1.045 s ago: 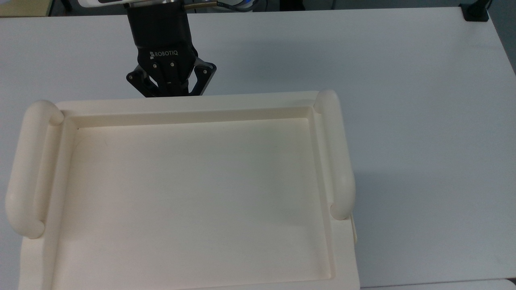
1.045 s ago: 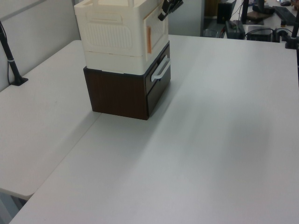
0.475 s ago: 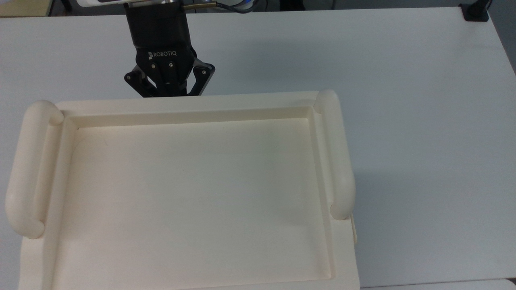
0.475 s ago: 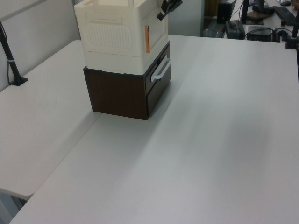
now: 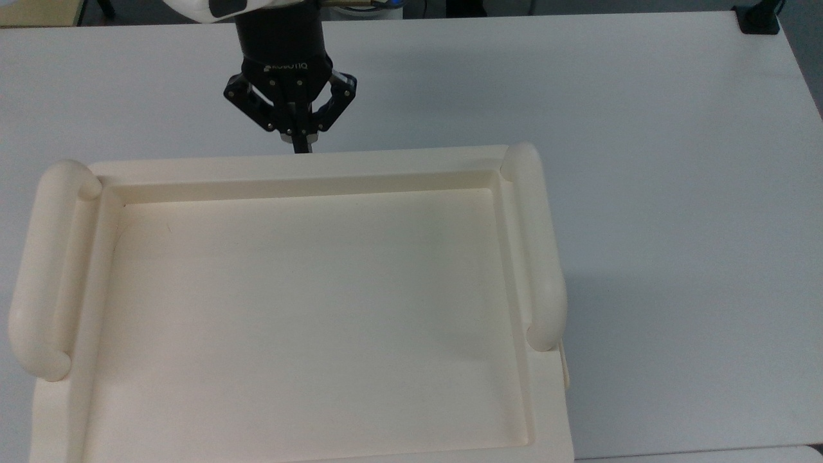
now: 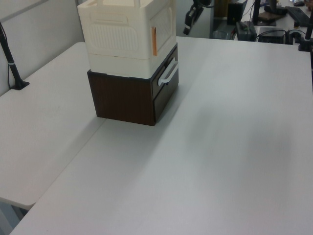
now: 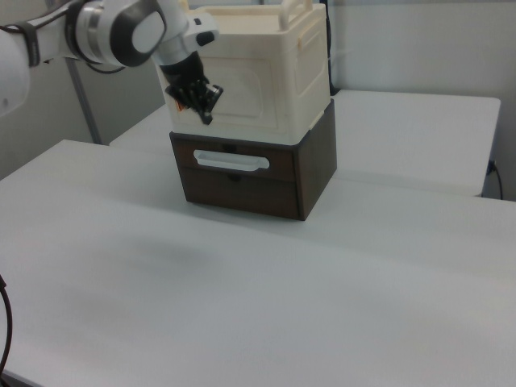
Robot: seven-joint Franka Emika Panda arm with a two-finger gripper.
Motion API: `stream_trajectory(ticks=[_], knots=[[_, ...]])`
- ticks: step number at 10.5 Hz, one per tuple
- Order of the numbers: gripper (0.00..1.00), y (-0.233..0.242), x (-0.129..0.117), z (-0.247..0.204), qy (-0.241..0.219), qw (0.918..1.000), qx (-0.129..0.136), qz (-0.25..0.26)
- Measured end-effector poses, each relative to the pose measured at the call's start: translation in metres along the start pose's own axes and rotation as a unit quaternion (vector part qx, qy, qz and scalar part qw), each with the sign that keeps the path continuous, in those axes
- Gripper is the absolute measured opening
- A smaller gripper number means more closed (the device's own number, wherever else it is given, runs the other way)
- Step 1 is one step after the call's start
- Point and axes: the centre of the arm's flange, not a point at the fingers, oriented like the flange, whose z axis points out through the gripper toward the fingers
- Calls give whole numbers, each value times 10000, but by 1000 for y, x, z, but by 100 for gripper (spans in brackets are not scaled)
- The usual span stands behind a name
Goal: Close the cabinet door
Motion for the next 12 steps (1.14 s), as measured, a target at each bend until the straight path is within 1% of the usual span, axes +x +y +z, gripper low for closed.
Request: stream_trajectory(ticks=[1,3,4,5,6,7,8,11,12], knots=[[1,-7,-12,-2,-443,9988,-143,-148],[1,-18,-35,-13,-1155,9921,-365,-335],[1,-19,-45,-22,-1415,9886,-389,-346],[4,-19,-54,-32,-1608,9856,-394,-330],[4,-18,-61,-41,-1702,9841,-395,-316],[13,-15,-65,-48,-1706,9841,-400,-296],[26,-12,-69,-49,-1719,9839,-407,-267],[72,-5,-72,-44,-1786,9828,-419,-217],[85,-5,-72,-43,-1793,9827,-421,-212]])
